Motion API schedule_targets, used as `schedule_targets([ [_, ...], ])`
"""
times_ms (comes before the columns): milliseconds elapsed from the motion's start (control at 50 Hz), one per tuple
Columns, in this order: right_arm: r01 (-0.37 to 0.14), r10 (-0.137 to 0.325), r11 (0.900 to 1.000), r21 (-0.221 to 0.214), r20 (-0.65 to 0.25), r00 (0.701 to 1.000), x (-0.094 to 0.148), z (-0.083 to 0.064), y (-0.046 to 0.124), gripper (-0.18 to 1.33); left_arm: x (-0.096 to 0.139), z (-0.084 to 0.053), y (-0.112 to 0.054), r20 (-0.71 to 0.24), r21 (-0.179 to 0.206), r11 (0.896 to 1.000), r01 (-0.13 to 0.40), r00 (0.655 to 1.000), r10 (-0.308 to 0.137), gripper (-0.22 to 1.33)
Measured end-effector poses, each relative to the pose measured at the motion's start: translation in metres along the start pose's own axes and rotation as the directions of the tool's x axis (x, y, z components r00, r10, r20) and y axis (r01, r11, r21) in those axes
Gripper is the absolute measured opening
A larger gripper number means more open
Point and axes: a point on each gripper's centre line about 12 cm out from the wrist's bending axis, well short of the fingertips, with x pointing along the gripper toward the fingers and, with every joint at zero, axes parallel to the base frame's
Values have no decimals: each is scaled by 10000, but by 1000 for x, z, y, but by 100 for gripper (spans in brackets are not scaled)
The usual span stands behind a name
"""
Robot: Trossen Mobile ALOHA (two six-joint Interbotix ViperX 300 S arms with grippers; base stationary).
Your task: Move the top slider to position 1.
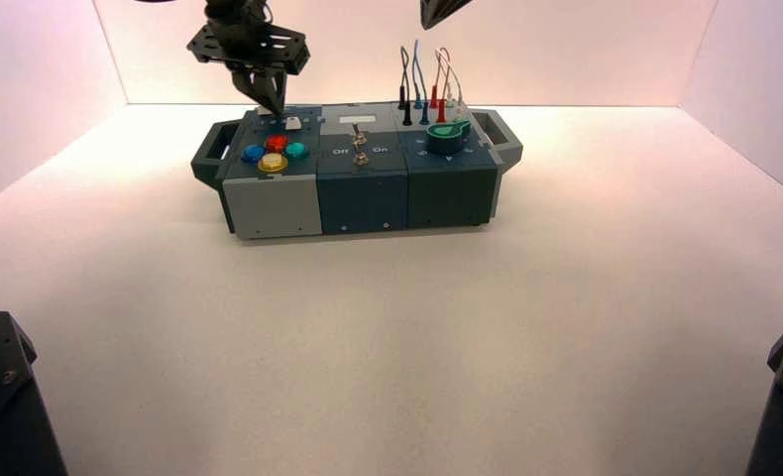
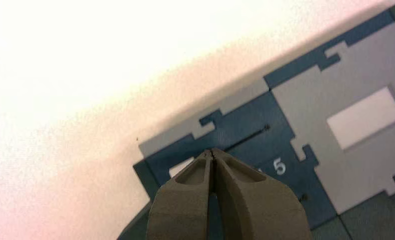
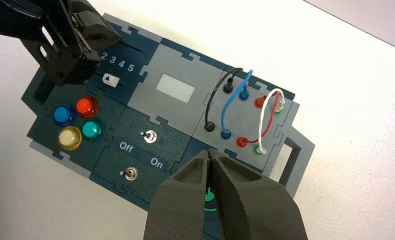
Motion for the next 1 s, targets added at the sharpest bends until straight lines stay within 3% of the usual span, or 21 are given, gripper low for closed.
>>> schedule_targets([
  [460, -8, 9, 10000, 38, -122, 9999, 0, -1, 0, -14, -13, -5, -1, -187, 0, 10000, 68, 9998, -68, -16],
  [700, -33, 35, 10000, 50, -353, 9994, 0, -4, 0, -14, -66, 2, -10, 487, 230, 9997, 71, 9988, -82, -16],
  [1000, -100, 107, 9999, 134, -567, 9983, -3, -3, 1, -14, -86, -25, -14, 127, 218, 9997, 148, 9998, -151, -16],
])
